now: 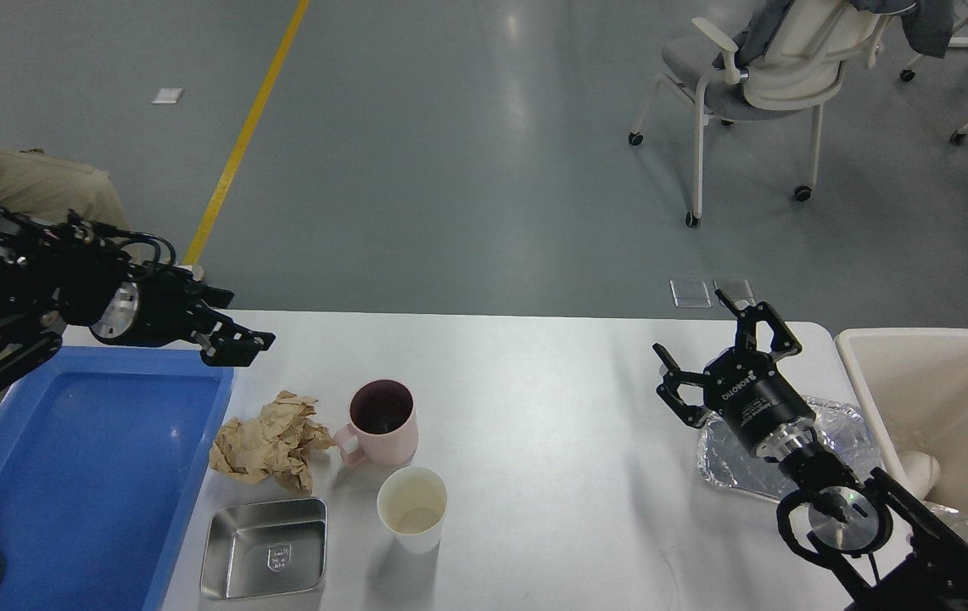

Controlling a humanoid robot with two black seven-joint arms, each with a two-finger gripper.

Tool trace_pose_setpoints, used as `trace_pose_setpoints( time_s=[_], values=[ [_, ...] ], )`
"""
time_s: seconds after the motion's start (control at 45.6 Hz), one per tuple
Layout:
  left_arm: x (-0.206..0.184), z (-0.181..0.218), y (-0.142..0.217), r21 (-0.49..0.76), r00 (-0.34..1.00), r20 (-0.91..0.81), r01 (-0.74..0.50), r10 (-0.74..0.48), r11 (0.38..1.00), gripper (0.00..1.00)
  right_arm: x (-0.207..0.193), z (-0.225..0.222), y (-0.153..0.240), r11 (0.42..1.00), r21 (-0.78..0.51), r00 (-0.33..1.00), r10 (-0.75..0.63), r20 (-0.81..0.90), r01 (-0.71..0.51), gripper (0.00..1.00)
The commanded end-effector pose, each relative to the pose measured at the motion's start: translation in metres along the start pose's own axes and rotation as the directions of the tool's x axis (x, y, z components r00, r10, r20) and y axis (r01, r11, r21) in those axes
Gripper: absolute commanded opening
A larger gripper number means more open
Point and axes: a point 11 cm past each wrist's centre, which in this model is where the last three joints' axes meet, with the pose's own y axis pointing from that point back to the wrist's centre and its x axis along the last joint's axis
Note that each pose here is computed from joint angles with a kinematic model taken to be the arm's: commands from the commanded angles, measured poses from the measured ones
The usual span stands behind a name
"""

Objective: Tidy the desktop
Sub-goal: 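Reach the left gripper to the pink mug and grasp its rim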

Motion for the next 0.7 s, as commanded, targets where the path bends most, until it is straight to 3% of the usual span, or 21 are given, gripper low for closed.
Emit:
trace_pose_setpoints(
  time_s=[0.0, 0.329, 0.679],
  values=[
    [0.011, 0.02, -0.022, -0.029, 0.997, 0.079, 0.027, -0.025, 0.999, 0.8, 0.0, 0.0, 0.001, 1.0, -0.001, 1.0, 0.0, 0.001, 0.0, 1.0],
    [0.023, 0.059, -0.064, -0.063, 0.976, 0.21, 0.074, -0.059, 0.995, 0.8, -0.003, 0.001, 0.001, 1.0, 0.001, 1.0, -0.01, 0.005, 0.01, 1.0],
    [0.022, 0.077, -0.098, -0.069, 0.972, 0.221, 0.1, -0.082, 0.993, 0.8, -0.004, 0.0, 0.004, 1.0, 0.009, 1.0, -0.013, 0.009, 0.013, 1.0]
  ],
)
